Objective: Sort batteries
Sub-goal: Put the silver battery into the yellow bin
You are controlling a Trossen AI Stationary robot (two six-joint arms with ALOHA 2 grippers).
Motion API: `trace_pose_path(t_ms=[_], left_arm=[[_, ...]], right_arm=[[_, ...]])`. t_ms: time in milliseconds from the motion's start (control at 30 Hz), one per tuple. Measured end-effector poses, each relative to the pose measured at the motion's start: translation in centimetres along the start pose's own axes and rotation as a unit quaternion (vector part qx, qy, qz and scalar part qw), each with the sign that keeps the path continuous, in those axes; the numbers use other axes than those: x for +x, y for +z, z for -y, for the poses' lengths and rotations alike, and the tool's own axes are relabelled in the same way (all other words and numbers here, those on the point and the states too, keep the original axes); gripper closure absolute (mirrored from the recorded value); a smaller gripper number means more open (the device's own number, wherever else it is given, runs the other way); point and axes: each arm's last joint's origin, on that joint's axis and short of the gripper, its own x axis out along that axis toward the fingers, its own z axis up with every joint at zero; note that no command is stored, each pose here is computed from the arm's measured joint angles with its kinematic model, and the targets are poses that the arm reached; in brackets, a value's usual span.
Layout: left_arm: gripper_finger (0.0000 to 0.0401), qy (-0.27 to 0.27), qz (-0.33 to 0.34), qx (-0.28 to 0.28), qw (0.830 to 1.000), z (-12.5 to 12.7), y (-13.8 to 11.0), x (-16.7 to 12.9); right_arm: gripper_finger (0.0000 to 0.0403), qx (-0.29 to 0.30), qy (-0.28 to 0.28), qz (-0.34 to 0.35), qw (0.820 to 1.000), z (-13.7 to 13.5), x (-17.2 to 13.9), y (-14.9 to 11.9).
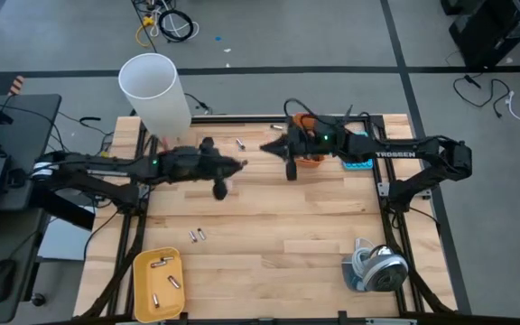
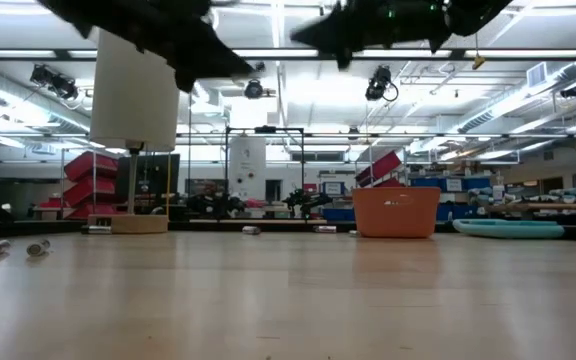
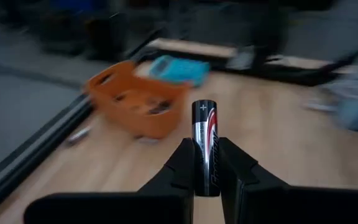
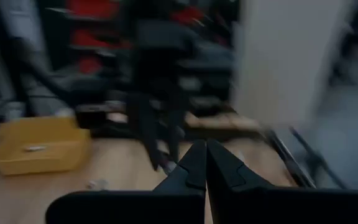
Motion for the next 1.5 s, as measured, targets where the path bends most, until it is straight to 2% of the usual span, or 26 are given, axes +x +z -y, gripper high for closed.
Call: trace_pose_path(t_ms=[67, 200, 367, 567, 667, 900, 1067, 1200, 1367, 1433, 1500], left_arm=[[0.037, -0.049, 0.038, 0.02, 0.998, 0.8, -0.1, -0.8], [0.037, -0.153, 0.11, 0.083, 0.979, 2.5, -1.2, -2.2], [0.037, -0.193, 0.192, 0.11, 0.956, 3.6, -2.6, -3.1], [0.037, -0.205, 0.228, 0.112, 0.945, 4.4, -3.8, -3.9], [0.037, -0.188, 0.226, 0.121, 0.948, 4.5, -4.0, -3.9], [0.037, -0.147, 0.235, 0.148, 0.949, 4.5, -3.9, -4.0], [0.037, -0.127, 0.239, 0.156, 0.95, 4.4, -3.8, -4.0], [0.037, -0.128, 0.245, 0.154, 0.949, 4.4, -3.7, -4.0], [0.037, -0.176, 0.224, 0.111, 0.952, 5.5, -3.9, -5.2], [0.037, -0.205, 0.187, 0.077, 0.958, 6.0, -4.1, -6.0], [0.037, -0.211, 0.143, 0.047, 0.966, 6.6, -3.7, -6.9]], right_arm=[[0.0403, -0.034, 0.029, 0.024, 0.999, -1.5, 0.3, 0.5], [0.0403, -0.119, 0.078, 0.035, 0.989, -4.7, 1.1, 0.5], [0.0403, -0.195, 0.112, 0.107, 0.969, -8.2, 2.8, 0.3], [0.04, -0.23, 0.103, 0.17, 0.953, -9.5, 4.7, -0.9], [0.0386, -0.232, 0.09, 0.198, 0.948, -9.7, 5.7, -1.9], [0.032, -0.23, 0.088, 0.202, 0.948, -10.0, 7.6, -3.7], [0.0272, -0.228, 0.077, 0.206, 0.948, -10.1, 7.9, -3.4], [0.0249, -0.227, 0.075, 0.206, 0.949, -10.1, 7.9, -3.4], [0.024, -0.244, 0.044, 0.192, 0.95, -9.7, 7.3, -3.2], [0.0239, -0.261, 0.01, 0.192, 0.946, -9.4, 6.1, -2.6], [0.024, -0.273, -0.027, 0.194, 0.942, -8.7, 4.6, -1.9]])
